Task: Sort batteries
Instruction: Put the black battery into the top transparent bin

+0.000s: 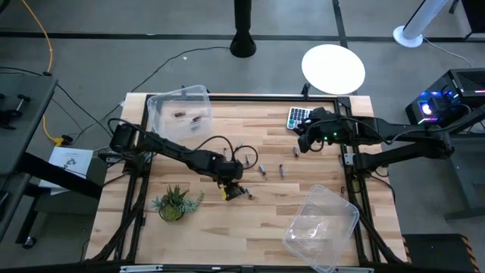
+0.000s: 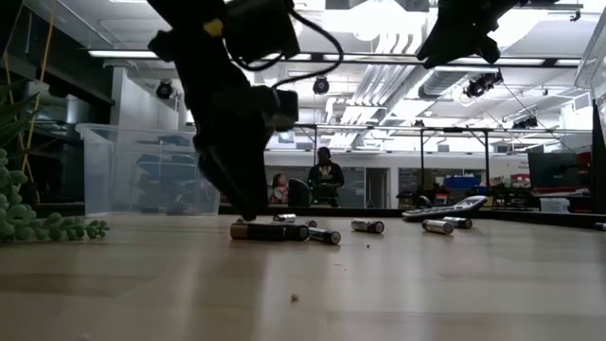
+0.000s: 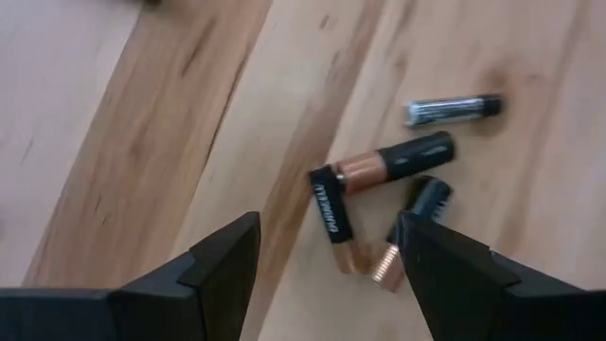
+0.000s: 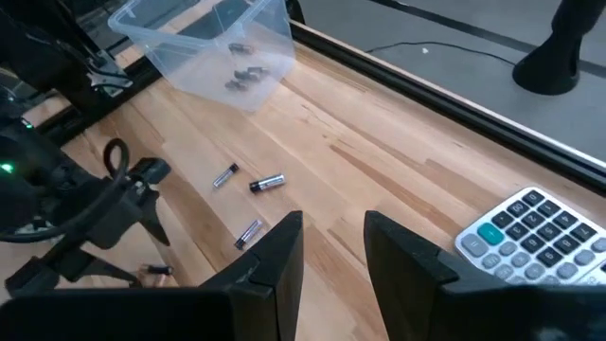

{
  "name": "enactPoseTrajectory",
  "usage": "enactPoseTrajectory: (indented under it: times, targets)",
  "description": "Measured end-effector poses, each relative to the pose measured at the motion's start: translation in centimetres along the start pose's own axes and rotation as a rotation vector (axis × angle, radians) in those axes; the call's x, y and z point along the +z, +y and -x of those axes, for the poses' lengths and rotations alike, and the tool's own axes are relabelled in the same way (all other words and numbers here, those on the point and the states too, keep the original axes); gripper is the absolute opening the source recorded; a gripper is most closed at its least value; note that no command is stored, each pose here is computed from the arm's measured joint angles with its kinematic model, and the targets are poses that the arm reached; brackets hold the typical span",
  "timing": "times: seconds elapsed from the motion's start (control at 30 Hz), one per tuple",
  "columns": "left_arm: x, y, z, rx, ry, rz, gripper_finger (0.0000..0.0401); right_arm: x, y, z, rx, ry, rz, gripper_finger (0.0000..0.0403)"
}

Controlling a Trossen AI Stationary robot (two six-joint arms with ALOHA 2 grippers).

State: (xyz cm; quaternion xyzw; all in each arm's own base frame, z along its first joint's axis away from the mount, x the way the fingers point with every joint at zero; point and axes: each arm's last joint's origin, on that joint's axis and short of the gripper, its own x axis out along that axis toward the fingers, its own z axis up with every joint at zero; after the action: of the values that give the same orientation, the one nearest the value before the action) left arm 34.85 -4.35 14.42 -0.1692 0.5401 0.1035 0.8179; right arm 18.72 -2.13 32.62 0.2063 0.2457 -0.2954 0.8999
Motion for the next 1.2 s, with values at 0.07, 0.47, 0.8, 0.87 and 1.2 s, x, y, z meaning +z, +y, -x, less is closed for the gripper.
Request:
enactPoseTrajectory:
  times: [0.07, 0.47, 0.8, 0.87, 1.2]
  targets:
    - [-0.1, 0.1, -0.6, 0.013, 0.012, 0.003, 0.0241, 0.0, 0.0, 0.0, -0.001, 0.001, 0.006, 0.0108]
    - [-1.1, 0.6, -2.1, 0.219, 0.033, -0.033, 0.0090, 0.0, 0.0, 0.0, -0.002, 0.001, 0.014, 0.0108]
    - [-0.1, 1.6, 2.7, 0.222, -0.038, -0.122, 0.0008, 0.0, -0.1, 0.0, -0.020, -0.011, 0.017, 0.0108]
    - [0.8, 1.6, 5.8, 0.178, -0.134, -0.167, 0.0008, 0.0, -0.1, 0.0, -0.030, -0.017, 0.017, 0.0108]
    - [-1.6, 8.8, 20.1, 0.579, -0.367, -0.019, 0.0007, 0.1, -0.1, 0.0, -0.051, -0.036, -0.013, 0.0108]
